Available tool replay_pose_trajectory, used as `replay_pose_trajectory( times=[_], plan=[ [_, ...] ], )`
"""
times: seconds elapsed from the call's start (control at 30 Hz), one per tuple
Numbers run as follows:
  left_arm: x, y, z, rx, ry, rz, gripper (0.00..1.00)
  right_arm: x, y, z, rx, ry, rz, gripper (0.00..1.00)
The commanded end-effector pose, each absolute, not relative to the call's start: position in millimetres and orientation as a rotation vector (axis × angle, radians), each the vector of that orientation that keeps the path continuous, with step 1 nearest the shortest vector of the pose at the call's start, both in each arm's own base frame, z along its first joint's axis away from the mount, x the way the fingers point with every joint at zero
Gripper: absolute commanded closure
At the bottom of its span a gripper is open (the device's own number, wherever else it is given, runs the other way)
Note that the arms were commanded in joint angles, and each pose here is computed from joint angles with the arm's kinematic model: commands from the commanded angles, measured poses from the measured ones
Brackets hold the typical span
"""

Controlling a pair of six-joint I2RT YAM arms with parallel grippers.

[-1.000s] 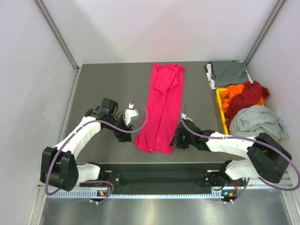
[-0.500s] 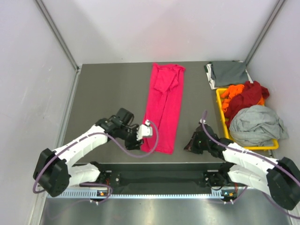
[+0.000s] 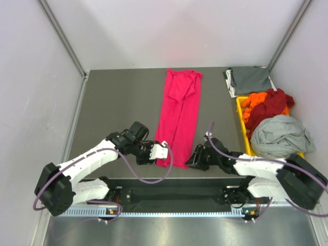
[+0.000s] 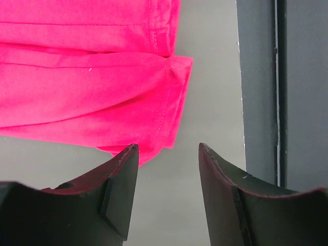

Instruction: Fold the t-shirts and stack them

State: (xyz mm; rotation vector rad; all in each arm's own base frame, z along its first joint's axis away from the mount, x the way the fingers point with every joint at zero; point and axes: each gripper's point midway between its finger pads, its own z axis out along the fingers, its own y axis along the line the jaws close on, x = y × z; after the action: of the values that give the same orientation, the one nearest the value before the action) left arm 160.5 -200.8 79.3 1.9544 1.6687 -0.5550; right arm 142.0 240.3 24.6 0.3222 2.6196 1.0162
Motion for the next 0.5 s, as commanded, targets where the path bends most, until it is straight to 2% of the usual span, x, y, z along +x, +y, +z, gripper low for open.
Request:
replay_pose_trajectory(
  times=[0.0, 0.03, 0.13, 0.3, 0.47],
  plan=[
    [157.6, -198.5, 84.4, 1.957, 1.623, -0.554, 0.44, 139.8, 265.4, 18.1, 0.324, 2.622, 1.134, 0.65],
    [157.8, -197.8, 84.6, 1.951, 1.631, -0.555, 0.44, 138.6, 267.7, 16.9, 0.338, 2.627, 1.153, 0.78],
    [159.2, -195.4, 81.1, 1.949, 1.646, -0.544, 0.44, 135.7, 264.4, 11.7, 0.34, 2.656, 1.121, 1.0],
    [167.5, -193.9, 68.2, 1.942, 1.653, -0.494, 0.43, 127.5, 227.3, 4.8, 0.412, 2.686, 0.994, 1.0],
    [169.3, -208.1, 66.7, 1.991, 1.528, -0.514, 0.4, 123.4, 188.7, 4.0, 0.467, 2.671, 0.895, 1.0]
  ],
)
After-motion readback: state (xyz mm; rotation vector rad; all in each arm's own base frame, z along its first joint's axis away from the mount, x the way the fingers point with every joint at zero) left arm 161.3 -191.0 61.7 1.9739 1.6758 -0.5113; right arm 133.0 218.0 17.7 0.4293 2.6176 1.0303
